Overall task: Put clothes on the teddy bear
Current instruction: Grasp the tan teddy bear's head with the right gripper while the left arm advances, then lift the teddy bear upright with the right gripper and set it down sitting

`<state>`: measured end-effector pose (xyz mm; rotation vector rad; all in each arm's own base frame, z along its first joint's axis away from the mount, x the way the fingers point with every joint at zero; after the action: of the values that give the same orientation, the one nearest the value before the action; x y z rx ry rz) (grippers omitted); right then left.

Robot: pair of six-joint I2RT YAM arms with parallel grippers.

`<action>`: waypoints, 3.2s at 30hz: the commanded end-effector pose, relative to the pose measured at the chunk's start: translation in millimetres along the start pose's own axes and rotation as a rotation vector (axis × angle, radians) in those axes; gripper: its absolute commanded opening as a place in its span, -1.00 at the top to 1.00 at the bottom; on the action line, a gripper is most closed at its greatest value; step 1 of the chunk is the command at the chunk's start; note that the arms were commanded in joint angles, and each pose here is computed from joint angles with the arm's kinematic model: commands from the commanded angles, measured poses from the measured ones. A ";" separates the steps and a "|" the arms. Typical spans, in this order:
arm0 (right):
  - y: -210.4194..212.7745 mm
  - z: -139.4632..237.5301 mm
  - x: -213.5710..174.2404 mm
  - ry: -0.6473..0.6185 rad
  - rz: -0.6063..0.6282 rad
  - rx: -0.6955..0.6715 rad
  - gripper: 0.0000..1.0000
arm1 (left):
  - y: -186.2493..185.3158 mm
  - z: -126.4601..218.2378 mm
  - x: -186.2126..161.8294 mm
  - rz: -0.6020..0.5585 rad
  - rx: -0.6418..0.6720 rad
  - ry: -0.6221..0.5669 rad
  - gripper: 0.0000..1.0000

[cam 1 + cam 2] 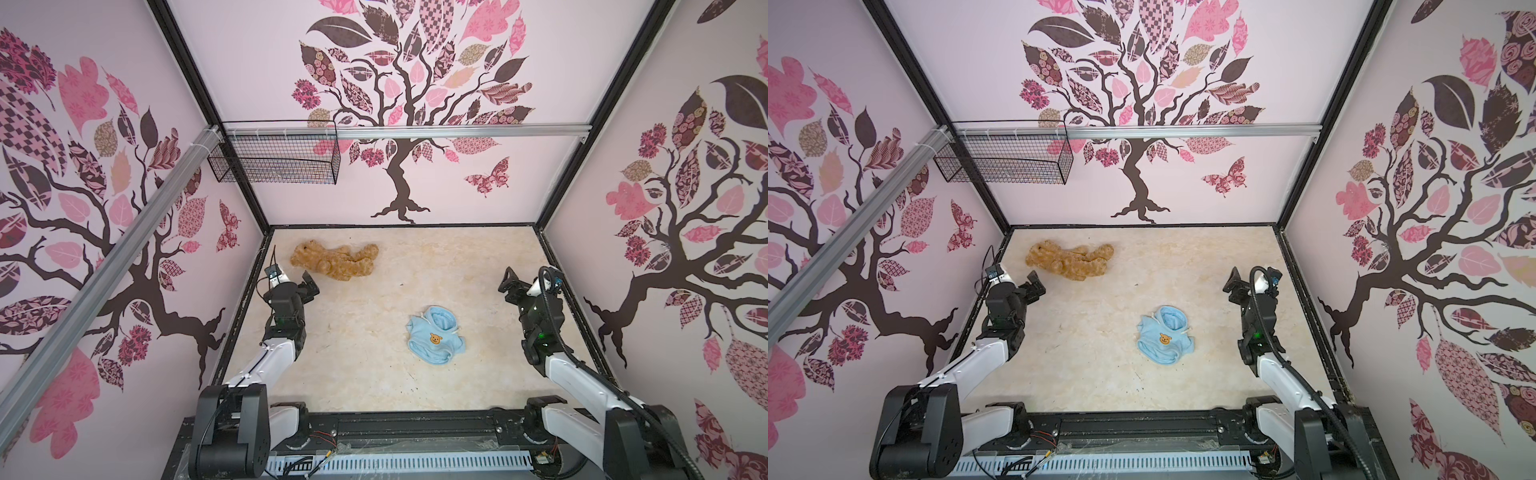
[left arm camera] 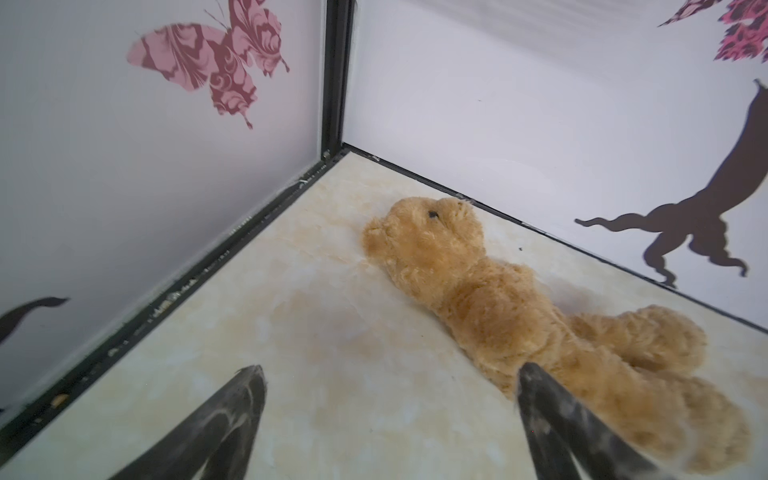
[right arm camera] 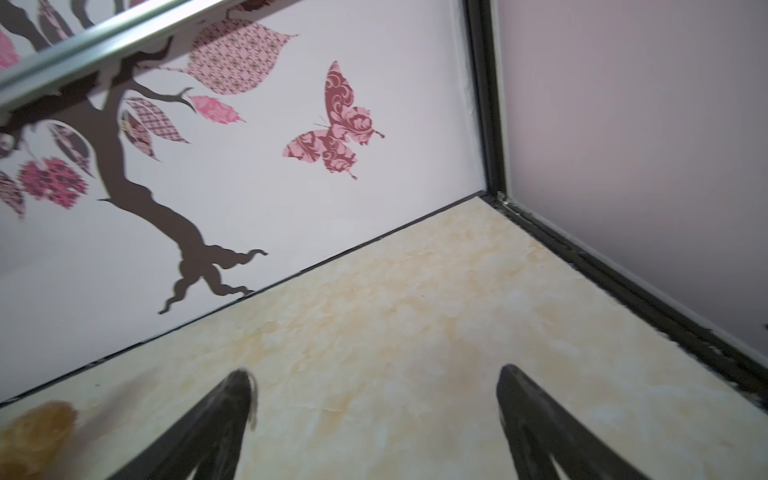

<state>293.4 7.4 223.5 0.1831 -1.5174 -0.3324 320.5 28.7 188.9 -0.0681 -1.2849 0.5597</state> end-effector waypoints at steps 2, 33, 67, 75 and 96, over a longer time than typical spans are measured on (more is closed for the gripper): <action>67.3 7.3 -19.4 0.229 -0.066 0.268 -0.86 | -24.1 0.5 -6.0 0.270 -0.115 0.167 -0.94; 164.5 32.9 -96.3 0.675 0.005 0.723 -0.95 | -66.5 -183.5 -45.1 0.394 -0.059 0.644 -0.67; 185.0 51.5 72.2 0.467 0.102 0.887 -1.00 | -252.8 116.2 -1.2 -0.491 -1.201 0.255 0.38; 198.9 45.3 44.0 0.445 0.125 1.100 -0.99 | -257.0 138.8 1.8 -0.494 -1.379 0.250 0.35; 236.0 38.2 -21.0 0.413 0.023 1.312 0.21 | -258.3 133.5 -12.9 -0.299 -1.417 0.296 0.25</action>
<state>276.7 235.2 269.9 1.1509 -1.0349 0.7076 287.9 -231.6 312.1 -1.0363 -1.1472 -0.6882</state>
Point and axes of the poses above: each gripper's point midway between its finger pads, its own z axis back along the fingers, its own y axis along the line the jaws close on, x = y × z, the point moved 6 cm from there along z, back along the fingers, and after that the axes turned 5 degrees about z, right-handed, at the moved point
